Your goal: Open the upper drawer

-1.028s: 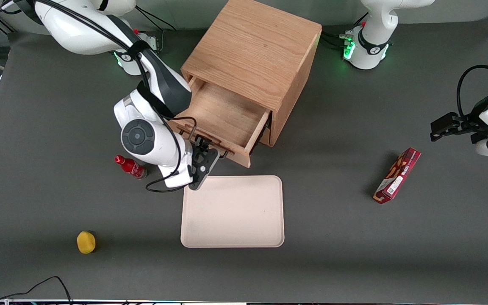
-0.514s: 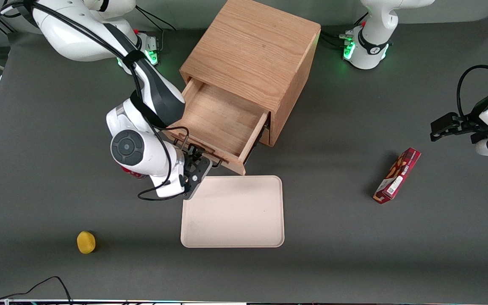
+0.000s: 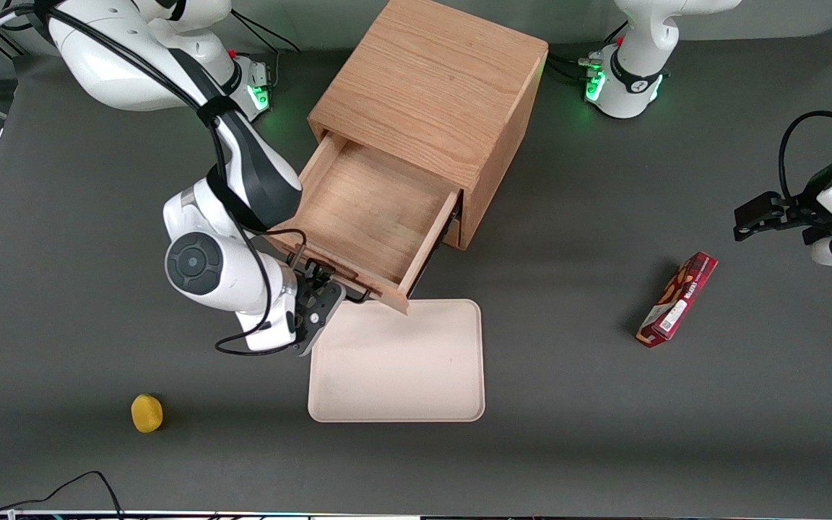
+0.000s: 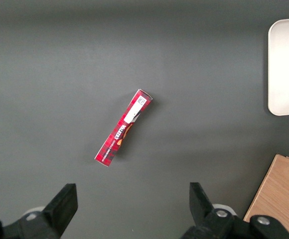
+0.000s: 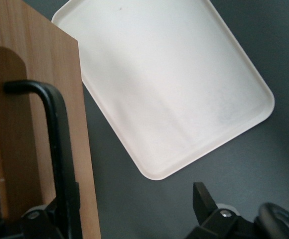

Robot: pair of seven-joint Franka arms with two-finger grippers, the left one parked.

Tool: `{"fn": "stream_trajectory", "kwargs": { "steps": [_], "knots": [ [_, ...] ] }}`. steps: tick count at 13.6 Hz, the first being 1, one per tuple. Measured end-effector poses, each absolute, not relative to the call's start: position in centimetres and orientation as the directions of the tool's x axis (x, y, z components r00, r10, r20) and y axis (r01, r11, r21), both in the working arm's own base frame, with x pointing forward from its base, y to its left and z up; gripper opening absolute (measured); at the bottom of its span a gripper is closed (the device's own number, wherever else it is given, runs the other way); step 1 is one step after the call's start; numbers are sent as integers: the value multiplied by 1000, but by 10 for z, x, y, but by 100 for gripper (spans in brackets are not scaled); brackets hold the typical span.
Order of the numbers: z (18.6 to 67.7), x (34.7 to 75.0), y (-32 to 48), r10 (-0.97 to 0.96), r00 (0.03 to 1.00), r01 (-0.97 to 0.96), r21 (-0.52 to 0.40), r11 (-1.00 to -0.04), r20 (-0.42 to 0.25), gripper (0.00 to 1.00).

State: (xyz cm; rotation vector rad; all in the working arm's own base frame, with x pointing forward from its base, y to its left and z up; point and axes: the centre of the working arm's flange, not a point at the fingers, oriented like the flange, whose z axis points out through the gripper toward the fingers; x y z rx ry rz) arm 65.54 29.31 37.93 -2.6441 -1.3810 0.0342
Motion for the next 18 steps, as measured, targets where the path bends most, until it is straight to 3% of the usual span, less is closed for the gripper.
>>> {"fn": "stream_trajectory", "kwargs": {
  "steps": [18],
  "knots": [
    [388,690,277,808,584,810,-126,-573,81,100]
  ]
}}
